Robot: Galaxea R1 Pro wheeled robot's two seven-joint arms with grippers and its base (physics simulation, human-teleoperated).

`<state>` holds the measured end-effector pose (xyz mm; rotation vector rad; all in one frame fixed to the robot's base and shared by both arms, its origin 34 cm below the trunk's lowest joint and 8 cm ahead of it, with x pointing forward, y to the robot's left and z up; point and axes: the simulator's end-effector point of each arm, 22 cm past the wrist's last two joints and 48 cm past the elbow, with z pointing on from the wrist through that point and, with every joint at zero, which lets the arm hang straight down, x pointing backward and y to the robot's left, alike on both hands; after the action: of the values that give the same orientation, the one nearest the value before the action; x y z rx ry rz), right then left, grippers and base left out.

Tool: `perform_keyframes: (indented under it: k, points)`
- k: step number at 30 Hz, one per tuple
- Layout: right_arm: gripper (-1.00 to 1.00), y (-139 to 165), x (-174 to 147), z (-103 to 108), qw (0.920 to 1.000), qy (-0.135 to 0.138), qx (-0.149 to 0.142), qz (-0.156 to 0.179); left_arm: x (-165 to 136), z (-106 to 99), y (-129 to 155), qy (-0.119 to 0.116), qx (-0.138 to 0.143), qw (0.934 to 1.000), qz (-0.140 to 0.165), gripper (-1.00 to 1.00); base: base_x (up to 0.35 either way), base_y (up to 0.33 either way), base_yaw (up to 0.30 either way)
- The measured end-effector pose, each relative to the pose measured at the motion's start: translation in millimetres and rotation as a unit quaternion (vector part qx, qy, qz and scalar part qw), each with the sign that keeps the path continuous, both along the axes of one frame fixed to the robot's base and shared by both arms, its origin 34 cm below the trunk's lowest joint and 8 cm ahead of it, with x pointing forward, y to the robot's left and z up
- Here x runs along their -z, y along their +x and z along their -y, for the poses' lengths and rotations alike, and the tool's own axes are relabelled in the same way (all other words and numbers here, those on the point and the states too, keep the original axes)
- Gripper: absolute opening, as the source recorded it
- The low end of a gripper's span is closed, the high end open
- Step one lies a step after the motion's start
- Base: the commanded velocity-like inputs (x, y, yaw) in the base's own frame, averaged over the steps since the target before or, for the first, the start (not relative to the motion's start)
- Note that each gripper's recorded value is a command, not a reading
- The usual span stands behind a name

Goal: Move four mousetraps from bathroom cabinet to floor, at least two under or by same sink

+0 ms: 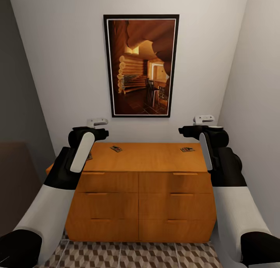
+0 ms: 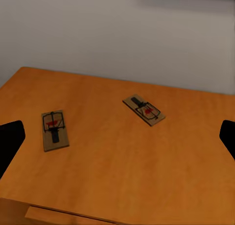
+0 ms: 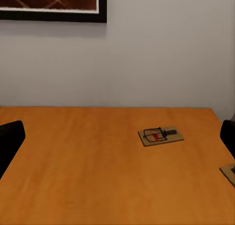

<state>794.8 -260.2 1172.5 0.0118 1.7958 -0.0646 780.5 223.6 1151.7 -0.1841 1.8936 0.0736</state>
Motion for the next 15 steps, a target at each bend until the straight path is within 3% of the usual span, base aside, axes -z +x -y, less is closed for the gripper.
perform_keyframes:
  k: [15]
  points:
    - [1.00,-1,2,0,1.0000,-0.003,0.000,-0.005,19,3,-3,-0.001,0.001,0.9999,-0.014,1.00,0.033,0.000,0.000]
